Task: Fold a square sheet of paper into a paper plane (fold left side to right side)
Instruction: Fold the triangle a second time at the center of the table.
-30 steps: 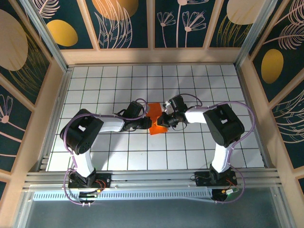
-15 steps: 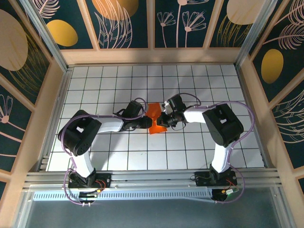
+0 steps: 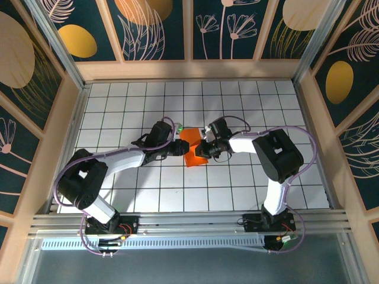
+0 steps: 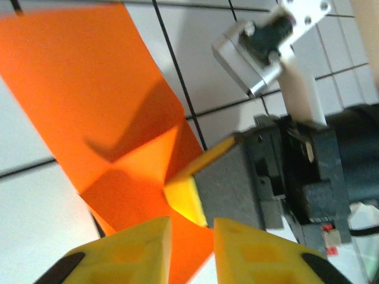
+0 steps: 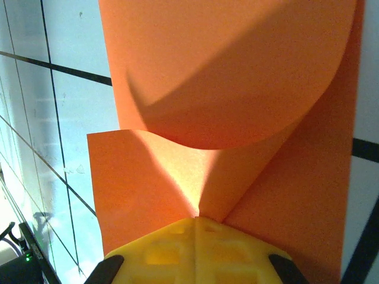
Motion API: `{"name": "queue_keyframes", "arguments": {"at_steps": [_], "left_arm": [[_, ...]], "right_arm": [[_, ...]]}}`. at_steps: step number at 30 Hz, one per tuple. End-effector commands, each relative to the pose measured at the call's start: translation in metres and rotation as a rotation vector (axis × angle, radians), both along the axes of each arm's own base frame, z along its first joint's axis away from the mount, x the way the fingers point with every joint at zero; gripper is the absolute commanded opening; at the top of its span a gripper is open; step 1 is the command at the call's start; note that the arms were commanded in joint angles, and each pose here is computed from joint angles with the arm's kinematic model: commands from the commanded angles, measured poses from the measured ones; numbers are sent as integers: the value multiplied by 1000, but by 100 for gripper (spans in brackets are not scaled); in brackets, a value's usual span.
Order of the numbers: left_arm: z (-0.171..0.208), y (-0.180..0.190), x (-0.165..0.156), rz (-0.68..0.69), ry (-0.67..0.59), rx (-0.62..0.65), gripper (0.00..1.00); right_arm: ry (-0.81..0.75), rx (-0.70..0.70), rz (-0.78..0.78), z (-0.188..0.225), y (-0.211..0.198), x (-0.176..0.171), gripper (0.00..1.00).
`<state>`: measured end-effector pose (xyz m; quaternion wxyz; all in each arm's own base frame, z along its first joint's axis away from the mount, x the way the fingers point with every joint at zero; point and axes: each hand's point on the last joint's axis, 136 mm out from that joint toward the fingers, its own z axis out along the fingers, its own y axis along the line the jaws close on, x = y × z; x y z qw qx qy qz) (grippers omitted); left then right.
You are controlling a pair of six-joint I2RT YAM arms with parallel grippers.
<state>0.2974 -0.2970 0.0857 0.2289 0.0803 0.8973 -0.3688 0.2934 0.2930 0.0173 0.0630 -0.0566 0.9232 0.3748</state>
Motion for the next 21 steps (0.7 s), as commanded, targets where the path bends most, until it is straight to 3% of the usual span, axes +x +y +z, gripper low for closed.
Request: {"name": "queue_keyframes", "arguments": {"at_steps": [1, 10, 21], "left_arm": [[2, -16, -20, -71, 80, -123, 19], [-21, -36, -34, -148, 155, -121, 12], [-56, -28, -35, -126, 197, -35, 11]], "right_arm": [[42, -83, 2, -24, -7, -10, 0], [43, -87, 4, -24, -7, -10, 0], [44, -103, 8, -25, -9, -11, 0]]}}
